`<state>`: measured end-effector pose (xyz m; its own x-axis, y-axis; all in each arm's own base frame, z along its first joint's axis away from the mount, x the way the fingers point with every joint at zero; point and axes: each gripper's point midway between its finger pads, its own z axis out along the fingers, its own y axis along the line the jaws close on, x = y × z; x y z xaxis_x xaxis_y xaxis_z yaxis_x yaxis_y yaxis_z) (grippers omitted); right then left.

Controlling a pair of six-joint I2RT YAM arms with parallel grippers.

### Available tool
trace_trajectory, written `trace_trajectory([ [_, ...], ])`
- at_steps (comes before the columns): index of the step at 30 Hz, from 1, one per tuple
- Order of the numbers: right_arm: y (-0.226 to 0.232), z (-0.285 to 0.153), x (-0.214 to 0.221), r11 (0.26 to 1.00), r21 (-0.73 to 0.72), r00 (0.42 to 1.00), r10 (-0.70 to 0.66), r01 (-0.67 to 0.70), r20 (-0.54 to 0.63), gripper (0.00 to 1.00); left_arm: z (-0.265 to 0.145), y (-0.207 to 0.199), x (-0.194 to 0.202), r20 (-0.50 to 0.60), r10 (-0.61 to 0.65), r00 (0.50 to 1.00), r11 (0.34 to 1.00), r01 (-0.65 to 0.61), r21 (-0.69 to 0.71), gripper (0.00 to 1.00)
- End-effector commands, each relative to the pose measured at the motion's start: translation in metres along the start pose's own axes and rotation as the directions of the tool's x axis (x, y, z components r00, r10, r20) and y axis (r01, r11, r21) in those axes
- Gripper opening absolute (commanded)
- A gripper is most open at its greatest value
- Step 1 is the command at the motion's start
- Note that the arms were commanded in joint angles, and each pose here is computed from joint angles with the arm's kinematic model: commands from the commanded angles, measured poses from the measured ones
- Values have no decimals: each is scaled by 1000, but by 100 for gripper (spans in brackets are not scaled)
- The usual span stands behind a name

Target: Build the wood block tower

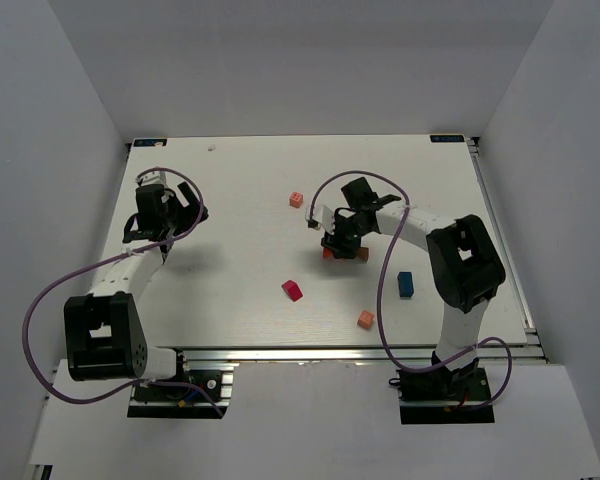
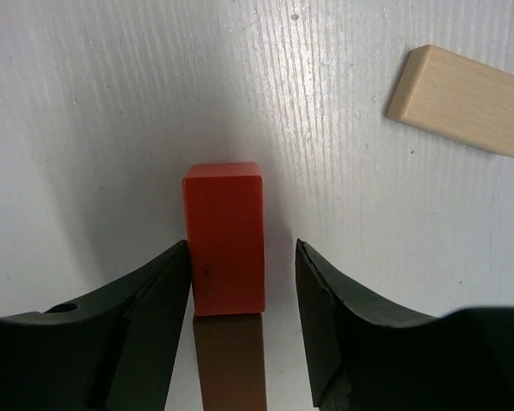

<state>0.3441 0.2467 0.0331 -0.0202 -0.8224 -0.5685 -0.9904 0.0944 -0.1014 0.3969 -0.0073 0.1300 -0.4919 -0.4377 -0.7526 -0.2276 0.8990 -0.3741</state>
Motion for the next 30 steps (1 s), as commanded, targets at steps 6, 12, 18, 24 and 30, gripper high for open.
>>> trace_trajectory([
  [6,1,-15,-9,1000,20,1000,-10,10,29,55,1,-7,-6,11,7,1000,1000,-8,22,98],
  [12,1,-18,-8,1000,28,999,-8,7,32,55,2,-9,-5,8,11,1000,1000,-12,27,98],
  [18,0,-18,-7,999,38,1000,-8,7,26,50,2,-9,-4,7,13,1000,1000,-13,26,98],
  [24,1,-19,-6,999,43,1000,-11,10,25,50,2,-11,-4,7,15,1000,999,-16,28,98],
  [30,3,-20,-5,999,41,1000,-16,15,22,47,4,-11,-4,2,16,1000,1000,-16,26,98],
])
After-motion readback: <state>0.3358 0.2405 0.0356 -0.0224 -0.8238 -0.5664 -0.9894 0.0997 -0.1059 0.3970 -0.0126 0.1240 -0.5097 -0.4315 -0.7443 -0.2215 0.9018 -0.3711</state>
